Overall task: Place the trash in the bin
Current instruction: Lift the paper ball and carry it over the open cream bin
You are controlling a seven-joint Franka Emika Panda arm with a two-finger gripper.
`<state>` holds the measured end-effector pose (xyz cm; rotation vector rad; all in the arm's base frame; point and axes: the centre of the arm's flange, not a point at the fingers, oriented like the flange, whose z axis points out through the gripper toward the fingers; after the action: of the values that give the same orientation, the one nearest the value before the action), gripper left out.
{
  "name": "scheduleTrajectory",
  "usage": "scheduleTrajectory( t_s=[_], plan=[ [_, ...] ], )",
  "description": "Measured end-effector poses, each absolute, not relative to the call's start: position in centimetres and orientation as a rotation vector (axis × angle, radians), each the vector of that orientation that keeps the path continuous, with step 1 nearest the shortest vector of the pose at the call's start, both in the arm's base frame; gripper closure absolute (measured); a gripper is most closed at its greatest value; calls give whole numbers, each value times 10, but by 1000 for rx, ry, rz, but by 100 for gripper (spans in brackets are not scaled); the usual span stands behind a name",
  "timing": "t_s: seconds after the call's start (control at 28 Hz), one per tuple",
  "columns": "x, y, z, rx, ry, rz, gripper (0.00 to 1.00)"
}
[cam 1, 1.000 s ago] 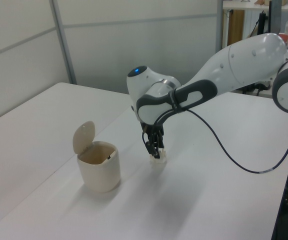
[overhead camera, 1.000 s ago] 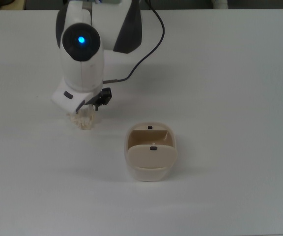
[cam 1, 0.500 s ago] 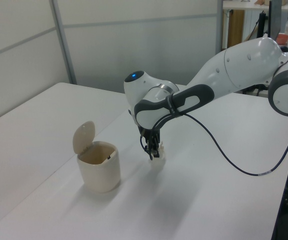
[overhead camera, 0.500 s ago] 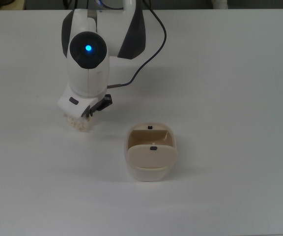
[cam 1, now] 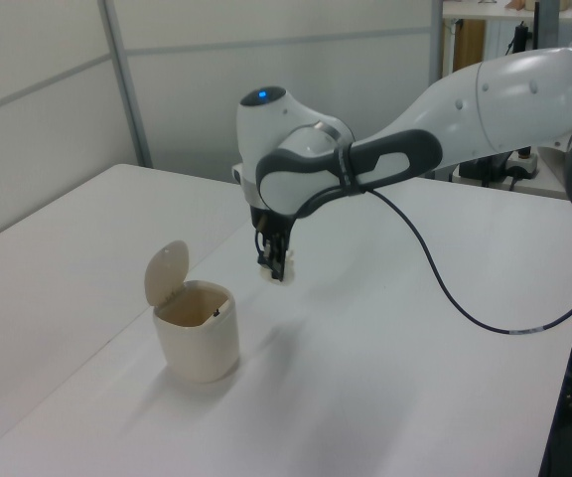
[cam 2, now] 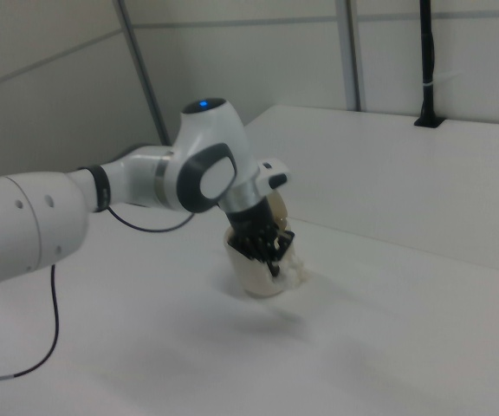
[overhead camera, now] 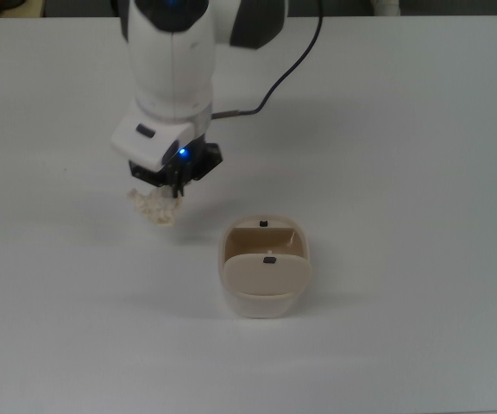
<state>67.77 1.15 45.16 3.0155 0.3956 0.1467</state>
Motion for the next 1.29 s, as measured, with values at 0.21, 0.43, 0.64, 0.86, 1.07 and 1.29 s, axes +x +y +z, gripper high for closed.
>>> scheduleTrajectory(
  t_s=[0.21, 0.43, 0.64, 0.86, 1.07, 1.29],
  plan=[
    [685, 47, 485, 3077, 426, 346, 98],
    [696, 80, 502, 3051, 484, 616, 98],
    [702, 103, 496, 3036, 528, 713, 82],
    [703, 106, 493, 3037, 534, 713, 59],
    [702, 103, 497, 3042, 515, 703, 37],
    [687, 86, 508, 3076, 489, 505, 13]
  ],
)
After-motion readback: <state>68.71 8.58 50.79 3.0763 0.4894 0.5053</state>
